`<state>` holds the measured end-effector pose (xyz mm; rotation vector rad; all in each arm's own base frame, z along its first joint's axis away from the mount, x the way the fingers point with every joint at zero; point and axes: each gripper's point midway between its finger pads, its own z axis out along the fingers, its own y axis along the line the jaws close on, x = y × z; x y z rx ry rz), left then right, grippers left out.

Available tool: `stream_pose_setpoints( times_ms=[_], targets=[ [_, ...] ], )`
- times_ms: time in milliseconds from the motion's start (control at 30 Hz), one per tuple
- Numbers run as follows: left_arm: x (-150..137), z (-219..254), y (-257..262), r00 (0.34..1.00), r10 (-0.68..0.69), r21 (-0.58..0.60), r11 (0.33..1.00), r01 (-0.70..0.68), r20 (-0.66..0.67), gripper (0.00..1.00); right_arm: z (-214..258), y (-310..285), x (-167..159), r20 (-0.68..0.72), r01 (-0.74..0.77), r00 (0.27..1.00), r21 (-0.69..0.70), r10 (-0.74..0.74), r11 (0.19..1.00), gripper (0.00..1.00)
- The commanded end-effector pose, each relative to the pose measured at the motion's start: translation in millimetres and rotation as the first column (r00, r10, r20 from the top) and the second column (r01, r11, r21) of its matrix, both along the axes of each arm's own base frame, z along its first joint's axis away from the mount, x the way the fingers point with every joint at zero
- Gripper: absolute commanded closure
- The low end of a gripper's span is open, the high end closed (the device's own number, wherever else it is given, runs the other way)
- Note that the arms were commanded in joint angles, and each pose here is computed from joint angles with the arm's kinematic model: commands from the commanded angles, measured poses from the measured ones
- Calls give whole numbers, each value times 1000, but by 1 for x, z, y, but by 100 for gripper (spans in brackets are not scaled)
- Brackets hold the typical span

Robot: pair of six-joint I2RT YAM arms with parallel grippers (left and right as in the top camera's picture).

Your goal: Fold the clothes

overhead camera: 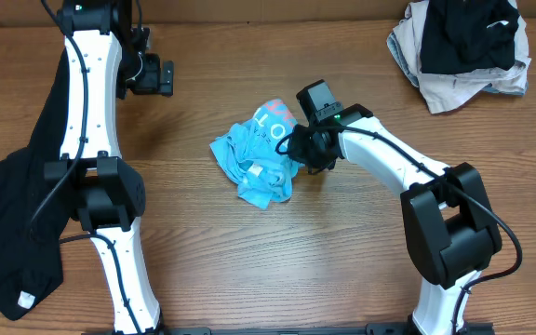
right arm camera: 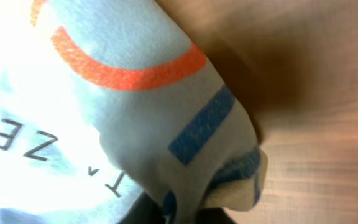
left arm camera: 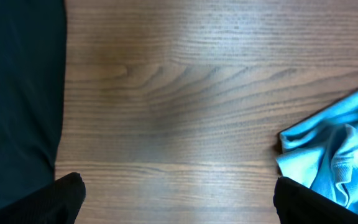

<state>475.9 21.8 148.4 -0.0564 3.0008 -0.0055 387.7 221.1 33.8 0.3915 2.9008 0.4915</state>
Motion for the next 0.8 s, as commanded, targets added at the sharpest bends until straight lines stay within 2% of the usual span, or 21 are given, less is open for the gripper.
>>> stream_pose_setpoints(
  times_ms=[0,133,167,200,267,300,367,400,500,567,600,767],
  targets=[
    [-6,-6,-1,999,-18,-14,1000,18,-34,0,15,-25,30,132,14,991,-54,-7,998,93],
    [-9,-6,-8,999,-25,-47,999,22,-46,0,39,-57,89,379,-47,921,-136,96,990,96],
    [-9,-6,-9,999,-26,-54,998,23,-46,0,47,-65,103,433,-62,893,-156,125,986,91],
    [-9,-6,-11,999,-27,-64,998,24,-46,0,55,-75,113,467,-54,875,-165,126,985,59],
    [-10,-6,-13,998,-29,-76,997,25,-50,0,75,-91,127,496,-25,863,-136,90,990,28],
    [-11,-6,-13,998,-29,-75,997,25,-53,0,84,-94,128,495,-33,865,-106,82,994,17],
    [-12,-6,-13,998,-28,-76,997,24,-56,0,105,-99,124,459,-10,888,-9,13,1000,3],
    [-12,-6,-13,998,-28,-76,997,24,-56,0,112,-100,120,434,11,901,34,-25,999,0],
    [-12,-6,-13,998,-28,-76,997,24,-56,0,128,-94,101,342,60,933,159,-112,985,0],
    [-12,-6,-13,998,-28,-76,997,24,-55,0,127,-87,86,246,109,955,229,-166,967,0],
    [-12,-6,-13,998,-28,-76,997,24,-55,0,121,-79,73,143,170,967,267,-213,949,0],
    [-11,-6,-13,998,-28,-76,997,24,-54,0,95,-50,35,-75,308,951,260,-299,915,0]
  ],
)
